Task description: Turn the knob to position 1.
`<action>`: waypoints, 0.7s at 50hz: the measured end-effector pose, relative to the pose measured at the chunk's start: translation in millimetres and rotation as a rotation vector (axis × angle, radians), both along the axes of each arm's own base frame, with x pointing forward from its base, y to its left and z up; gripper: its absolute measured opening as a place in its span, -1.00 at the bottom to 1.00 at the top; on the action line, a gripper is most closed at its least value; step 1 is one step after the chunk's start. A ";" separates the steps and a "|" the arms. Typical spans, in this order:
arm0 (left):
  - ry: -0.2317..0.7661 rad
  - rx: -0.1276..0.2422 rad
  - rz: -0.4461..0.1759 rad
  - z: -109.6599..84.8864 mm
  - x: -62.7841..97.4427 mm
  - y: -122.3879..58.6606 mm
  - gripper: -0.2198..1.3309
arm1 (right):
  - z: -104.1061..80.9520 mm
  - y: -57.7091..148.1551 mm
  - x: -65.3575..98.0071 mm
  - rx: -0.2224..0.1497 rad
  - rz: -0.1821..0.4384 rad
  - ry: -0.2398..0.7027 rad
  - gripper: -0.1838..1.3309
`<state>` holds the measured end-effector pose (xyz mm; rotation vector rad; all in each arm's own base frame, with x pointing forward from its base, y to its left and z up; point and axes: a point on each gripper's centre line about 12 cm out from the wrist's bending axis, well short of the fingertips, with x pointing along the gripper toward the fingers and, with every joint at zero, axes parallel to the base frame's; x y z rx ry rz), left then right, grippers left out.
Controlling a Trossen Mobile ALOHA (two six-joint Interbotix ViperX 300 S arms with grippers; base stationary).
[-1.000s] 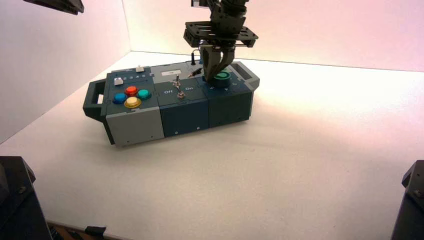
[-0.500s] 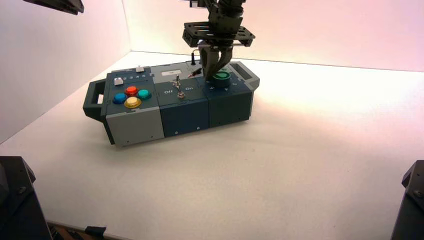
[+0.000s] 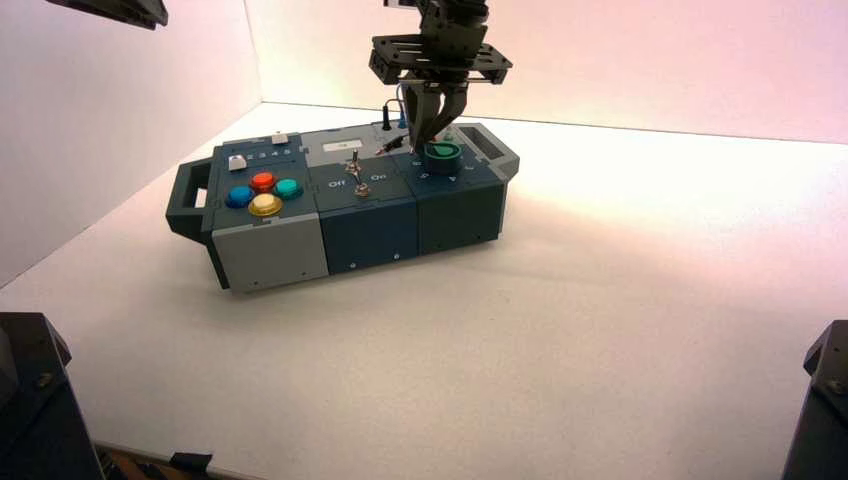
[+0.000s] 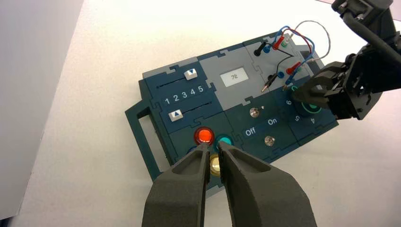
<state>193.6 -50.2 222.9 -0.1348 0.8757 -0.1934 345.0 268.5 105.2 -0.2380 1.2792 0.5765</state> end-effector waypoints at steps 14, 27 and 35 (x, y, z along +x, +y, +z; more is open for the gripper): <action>0.002 0.000 0.000 -0.3 0.1 0.0 -0.44 | -1.5 2.5 4.8 -0.001 0.001 -0.003 -0.95; 0.002 0.003 -0.001 -0.6 0.4 0.2 -0.44 | -0.2 4.4 7.9 -0.005 0.006 -0.004 -0.95; 0.002 0.003 -0.001 -0.6 0.4 0.2 -0.44 | -1.6 1.7 9.9 -0.006 -0.002 -0.001 -0.95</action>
